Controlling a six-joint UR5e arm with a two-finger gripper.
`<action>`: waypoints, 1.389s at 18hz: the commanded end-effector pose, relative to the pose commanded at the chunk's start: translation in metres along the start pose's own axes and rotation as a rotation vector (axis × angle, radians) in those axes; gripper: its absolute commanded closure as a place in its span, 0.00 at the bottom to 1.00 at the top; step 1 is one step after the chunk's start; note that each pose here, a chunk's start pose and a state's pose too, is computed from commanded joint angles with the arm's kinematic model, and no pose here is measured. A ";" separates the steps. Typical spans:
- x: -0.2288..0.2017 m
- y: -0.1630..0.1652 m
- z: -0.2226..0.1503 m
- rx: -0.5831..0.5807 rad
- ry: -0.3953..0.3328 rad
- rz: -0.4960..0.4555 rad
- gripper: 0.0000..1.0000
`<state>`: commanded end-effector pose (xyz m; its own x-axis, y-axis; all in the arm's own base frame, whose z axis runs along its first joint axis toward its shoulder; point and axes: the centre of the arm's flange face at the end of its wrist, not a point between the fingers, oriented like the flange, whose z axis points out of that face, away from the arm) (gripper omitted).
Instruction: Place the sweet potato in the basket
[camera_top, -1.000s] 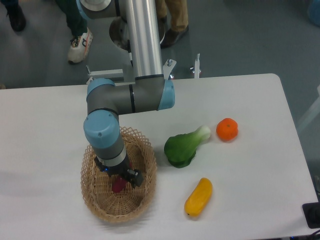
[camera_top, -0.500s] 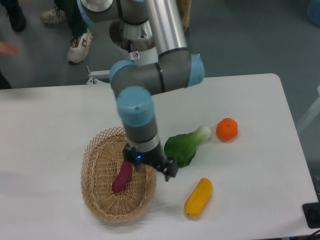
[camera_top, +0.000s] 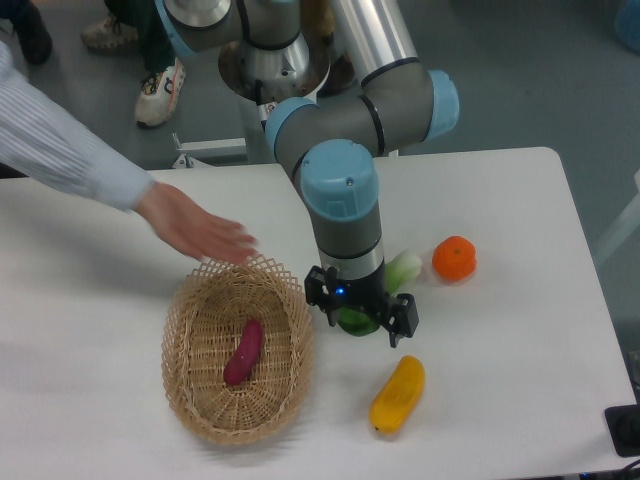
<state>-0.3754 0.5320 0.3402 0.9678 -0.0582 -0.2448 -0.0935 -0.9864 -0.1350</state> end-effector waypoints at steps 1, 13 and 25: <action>0.000 0.000 0.001 -0.001 0.001 0.000 0.00; 0.001 0.001 -0.002 0.003 0.001 -0.002 0.00; -0.002 0.028 -0.042 0.022 0.075 0.004 0.00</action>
<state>-0.3706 0.4980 0.3771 0.9822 -0.0740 -0.1728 -0.1014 -0.9826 -0.1556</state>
